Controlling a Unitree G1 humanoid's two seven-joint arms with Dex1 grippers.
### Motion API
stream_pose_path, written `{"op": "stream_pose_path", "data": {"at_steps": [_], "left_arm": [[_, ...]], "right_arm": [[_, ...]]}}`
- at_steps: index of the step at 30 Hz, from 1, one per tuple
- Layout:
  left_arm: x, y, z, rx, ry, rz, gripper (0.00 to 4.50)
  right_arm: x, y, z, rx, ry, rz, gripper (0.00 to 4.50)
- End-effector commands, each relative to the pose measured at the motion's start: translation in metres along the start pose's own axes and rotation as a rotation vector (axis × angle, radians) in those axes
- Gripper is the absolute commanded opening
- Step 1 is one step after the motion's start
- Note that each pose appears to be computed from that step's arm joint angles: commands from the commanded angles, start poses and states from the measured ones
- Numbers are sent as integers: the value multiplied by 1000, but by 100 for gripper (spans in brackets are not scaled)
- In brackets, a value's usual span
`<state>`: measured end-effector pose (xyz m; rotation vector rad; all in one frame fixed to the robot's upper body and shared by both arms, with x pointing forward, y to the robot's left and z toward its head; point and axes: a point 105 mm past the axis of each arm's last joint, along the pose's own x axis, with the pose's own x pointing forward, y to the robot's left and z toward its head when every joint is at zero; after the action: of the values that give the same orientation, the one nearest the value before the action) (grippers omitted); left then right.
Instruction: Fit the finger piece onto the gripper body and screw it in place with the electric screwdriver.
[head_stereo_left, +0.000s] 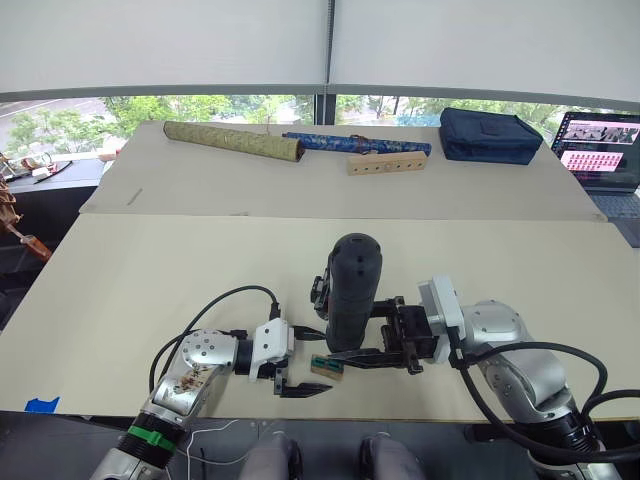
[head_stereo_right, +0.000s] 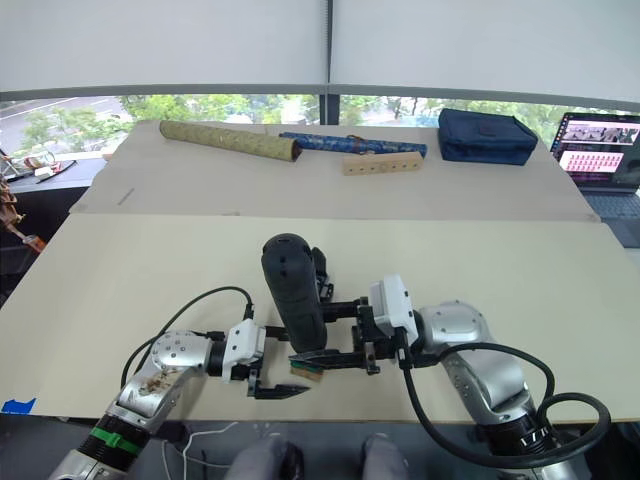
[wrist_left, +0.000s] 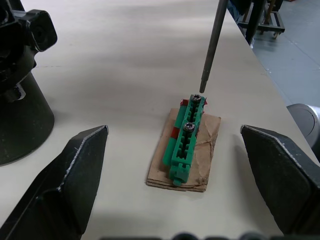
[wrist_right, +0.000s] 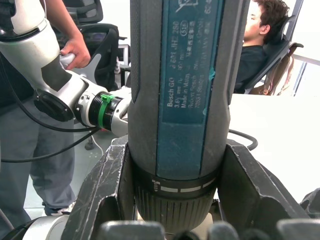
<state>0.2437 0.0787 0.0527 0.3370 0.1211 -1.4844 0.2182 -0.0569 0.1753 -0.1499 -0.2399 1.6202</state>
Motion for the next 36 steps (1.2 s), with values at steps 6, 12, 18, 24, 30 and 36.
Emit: {"op": "stream_pose_path", "data": {"at_steps": [6,12,18,24,30,36], "left_arm": [[5,-14,-21,-94,47,-35,450],[5,-13,-20,-92,47,-36,450],[5,-12,-20,-91,48,-37,450],[5,-11,-20,-90,47,-34,450],[4,-12,-20,-91,48,-32,450],[4,-12,-20,-91,47,-31,450]], "right_arm": [[0,1,10,-51,-26,6,190],[0,1,9,-53,-19,6,190],[2,2,7,-51,-14,6,190],[2,2,6,-49,-8,7,190],[3,2,5,-47,-7,9,190],[3,2,4,-48,-8,9,190]]}}
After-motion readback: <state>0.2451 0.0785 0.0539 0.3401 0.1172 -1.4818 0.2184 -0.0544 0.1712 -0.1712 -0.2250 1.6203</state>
